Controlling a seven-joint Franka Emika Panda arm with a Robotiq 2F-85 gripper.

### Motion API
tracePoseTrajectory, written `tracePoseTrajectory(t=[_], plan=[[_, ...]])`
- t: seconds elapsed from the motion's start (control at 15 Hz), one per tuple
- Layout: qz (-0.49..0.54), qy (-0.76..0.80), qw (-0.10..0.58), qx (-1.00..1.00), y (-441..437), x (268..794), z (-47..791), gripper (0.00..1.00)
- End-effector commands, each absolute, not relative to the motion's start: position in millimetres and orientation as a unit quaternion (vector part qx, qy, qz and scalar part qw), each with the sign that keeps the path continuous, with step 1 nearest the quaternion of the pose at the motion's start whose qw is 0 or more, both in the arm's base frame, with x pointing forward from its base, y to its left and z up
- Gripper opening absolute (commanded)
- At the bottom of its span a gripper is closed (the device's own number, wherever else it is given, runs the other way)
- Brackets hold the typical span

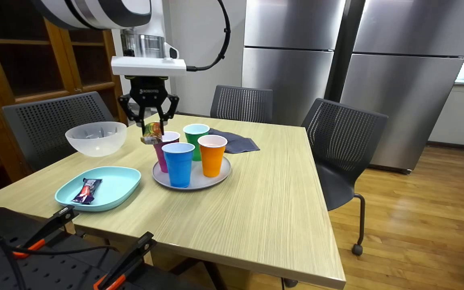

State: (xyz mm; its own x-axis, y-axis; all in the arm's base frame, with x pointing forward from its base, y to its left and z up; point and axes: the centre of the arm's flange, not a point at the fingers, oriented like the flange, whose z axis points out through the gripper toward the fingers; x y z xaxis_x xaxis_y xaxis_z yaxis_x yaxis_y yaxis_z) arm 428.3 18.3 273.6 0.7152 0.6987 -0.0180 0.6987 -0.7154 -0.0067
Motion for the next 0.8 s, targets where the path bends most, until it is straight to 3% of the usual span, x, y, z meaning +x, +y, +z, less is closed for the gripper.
tracePoseTrajectory(t=[0.0, 0.73], plan=[[-0.01, 0.405, -0.01, 0.914, 41.2, 405.2, 273.0, 0.17], [-0.019, 0.428, -0.047, 0.902, 80.9, 390.5, 228.5, 0.17]])
